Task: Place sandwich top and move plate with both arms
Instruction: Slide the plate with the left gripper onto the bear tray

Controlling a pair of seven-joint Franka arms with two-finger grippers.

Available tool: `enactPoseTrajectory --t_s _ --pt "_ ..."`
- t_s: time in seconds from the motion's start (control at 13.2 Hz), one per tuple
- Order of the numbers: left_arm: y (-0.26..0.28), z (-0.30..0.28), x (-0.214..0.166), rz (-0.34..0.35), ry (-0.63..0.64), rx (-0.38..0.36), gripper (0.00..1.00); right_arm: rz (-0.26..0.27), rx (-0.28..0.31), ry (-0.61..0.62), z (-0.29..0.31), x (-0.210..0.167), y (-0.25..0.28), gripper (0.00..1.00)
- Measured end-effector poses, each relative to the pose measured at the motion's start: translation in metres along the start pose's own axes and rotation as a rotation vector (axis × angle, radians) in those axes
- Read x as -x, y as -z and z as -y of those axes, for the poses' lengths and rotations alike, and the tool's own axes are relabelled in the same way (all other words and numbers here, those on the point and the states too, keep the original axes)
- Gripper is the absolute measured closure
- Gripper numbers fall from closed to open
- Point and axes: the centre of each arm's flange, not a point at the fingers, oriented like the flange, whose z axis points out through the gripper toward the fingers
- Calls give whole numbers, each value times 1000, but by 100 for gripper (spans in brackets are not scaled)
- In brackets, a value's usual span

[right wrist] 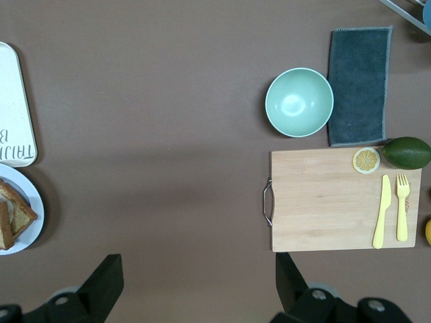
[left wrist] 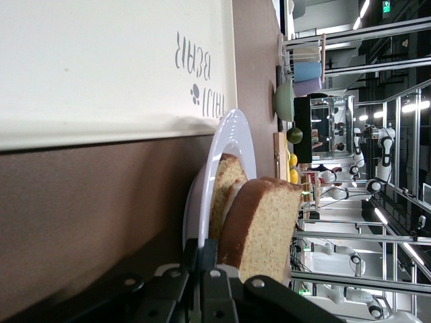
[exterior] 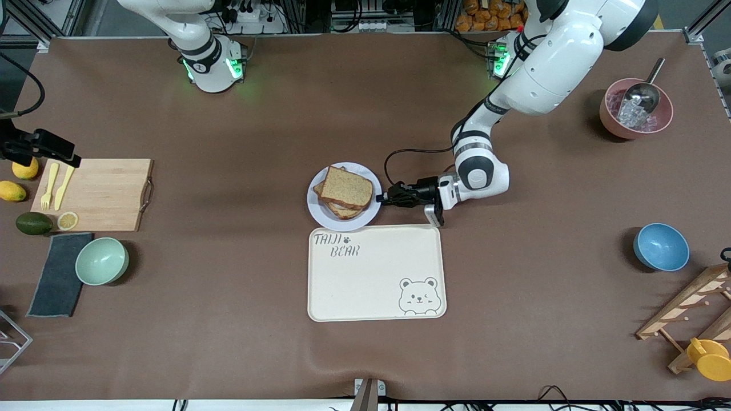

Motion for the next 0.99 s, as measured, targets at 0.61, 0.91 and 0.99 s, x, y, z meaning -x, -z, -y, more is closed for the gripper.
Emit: enactPoseTrajectory --t_s 0.61,0.91,0.99 --pt "-3 -33 -17 -54 -40 44 96 3 0 0 0 -1 -2 0" --pt "4 -51 -28 -74 -63 52 96 3 0 -1 0 -1 -2 0" --pt "5 -53 -30 -77 -65 54 96 3 0 -1 -1 -1 -2 0"
